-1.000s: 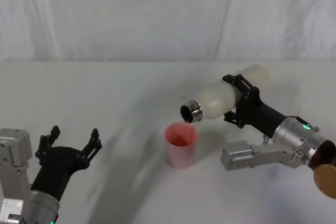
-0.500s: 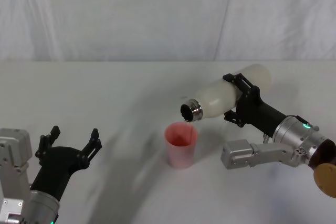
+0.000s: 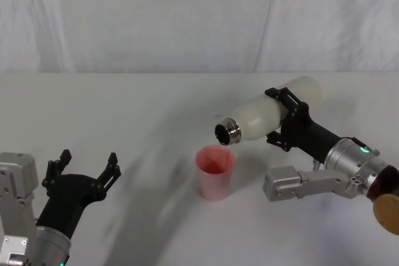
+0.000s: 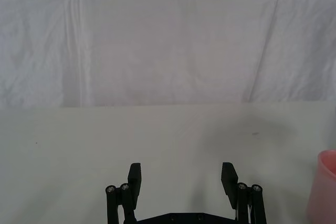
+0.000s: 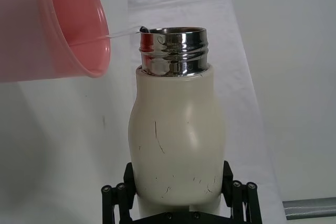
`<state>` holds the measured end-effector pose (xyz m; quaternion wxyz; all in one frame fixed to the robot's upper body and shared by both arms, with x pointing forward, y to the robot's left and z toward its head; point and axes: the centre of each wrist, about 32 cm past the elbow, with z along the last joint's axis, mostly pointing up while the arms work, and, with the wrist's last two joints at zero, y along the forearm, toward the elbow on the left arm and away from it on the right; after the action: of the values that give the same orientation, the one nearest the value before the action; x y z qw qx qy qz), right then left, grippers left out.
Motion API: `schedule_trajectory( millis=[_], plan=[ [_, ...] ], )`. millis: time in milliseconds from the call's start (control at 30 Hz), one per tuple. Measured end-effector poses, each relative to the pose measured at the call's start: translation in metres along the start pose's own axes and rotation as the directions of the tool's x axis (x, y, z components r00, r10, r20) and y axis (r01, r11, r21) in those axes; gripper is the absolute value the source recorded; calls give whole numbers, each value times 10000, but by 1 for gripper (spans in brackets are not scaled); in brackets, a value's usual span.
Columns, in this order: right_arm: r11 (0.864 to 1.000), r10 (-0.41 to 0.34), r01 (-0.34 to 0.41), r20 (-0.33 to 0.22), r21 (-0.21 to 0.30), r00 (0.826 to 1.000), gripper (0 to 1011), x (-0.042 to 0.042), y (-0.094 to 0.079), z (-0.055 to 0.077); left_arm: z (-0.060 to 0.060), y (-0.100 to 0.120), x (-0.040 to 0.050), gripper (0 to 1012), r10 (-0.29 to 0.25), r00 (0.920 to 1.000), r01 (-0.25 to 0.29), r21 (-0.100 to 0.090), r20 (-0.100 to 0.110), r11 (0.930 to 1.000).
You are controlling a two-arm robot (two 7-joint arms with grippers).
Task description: Grasp the thermos with one hand and pour water into the cup lid.
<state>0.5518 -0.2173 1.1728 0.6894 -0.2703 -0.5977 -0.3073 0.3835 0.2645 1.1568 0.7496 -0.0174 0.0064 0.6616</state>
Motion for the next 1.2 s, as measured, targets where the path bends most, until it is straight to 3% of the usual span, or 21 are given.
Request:
schedule_trajectory(
  millis=[1200],
  plan=[
    [9999, 73, -74, 122, 78, 9999, 959, -17, 4, 12, 0, 0, 0, 1001, 0, 10000, 0, 0, -1, 10000]
  ],
)
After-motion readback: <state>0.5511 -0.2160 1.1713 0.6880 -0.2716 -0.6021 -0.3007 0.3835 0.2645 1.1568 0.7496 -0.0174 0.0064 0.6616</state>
